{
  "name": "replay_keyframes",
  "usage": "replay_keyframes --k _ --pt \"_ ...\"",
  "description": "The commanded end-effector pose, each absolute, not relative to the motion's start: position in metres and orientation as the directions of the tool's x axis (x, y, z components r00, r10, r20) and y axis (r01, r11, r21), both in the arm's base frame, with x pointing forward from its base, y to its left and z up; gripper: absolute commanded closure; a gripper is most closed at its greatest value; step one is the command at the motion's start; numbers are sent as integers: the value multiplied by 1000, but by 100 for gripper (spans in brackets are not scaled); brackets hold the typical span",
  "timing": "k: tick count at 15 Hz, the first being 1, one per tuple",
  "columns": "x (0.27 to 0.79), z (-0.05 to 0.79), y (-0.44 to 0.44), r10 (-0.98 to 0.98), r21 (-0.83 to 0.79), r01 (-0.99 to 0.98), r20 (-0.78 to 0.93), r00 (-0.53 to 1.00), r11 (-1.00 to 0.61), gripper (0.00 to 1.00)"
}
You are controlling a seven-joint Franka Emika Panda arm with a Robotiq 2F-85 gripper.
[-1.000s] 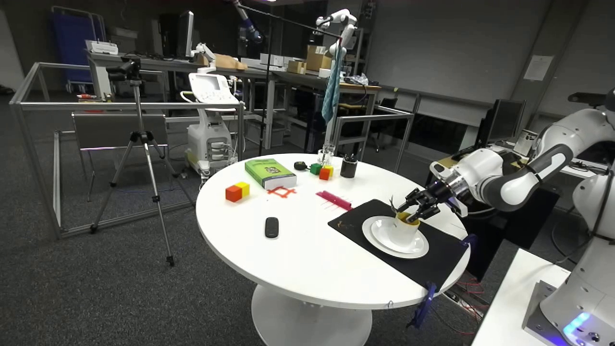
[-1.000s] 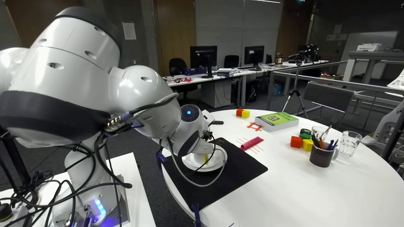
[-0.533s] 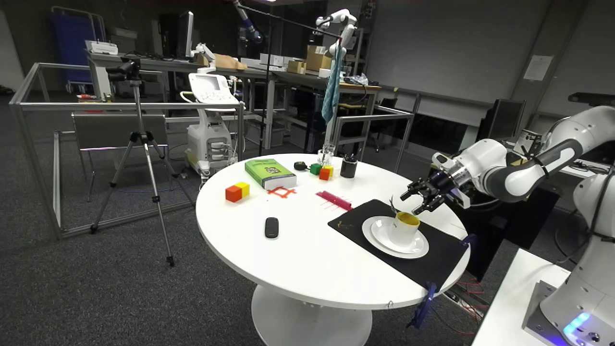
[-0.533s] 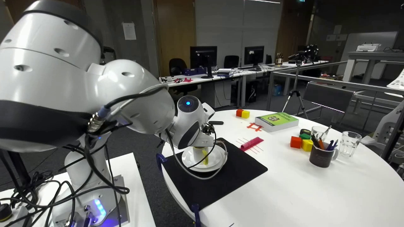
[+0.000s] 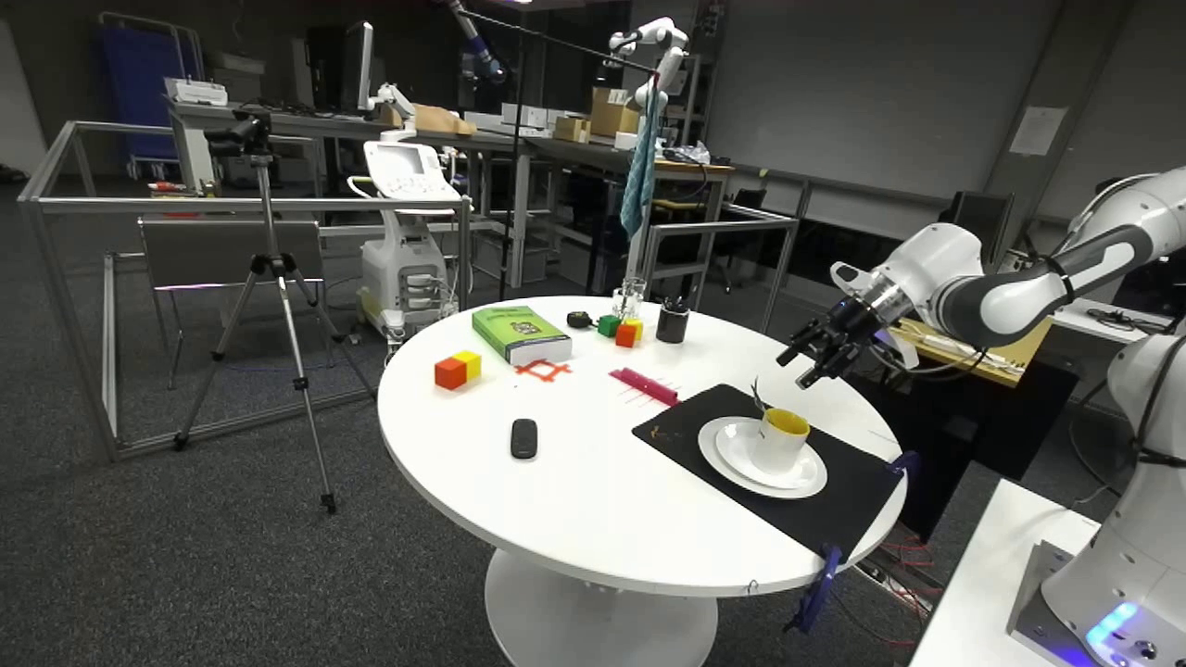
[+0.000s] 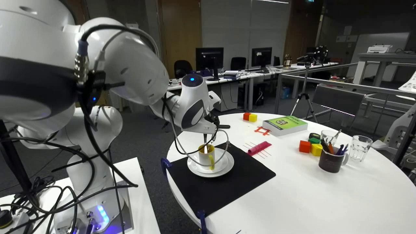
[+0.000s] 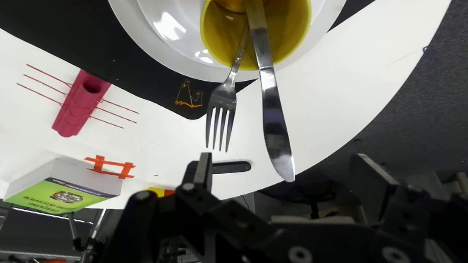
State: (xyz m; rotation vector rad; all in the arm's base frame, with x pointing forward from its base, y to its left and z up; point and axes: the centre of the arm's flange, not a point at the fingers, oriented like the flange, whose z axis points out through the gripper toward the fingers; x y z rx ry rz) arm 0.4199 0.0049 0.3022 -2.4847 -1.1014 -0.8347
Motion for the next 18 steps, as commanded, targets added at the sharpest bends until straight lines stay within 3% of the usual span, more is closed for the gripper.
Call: replay_keyframes --k 1,11,18 --pt "430 332 16 559 -34 660 499 662 -750 0" --pt "436 387 35 475 42 476 194 858 -878 0" --pt "443 412 8 369 110 355 177 912 -928 0"
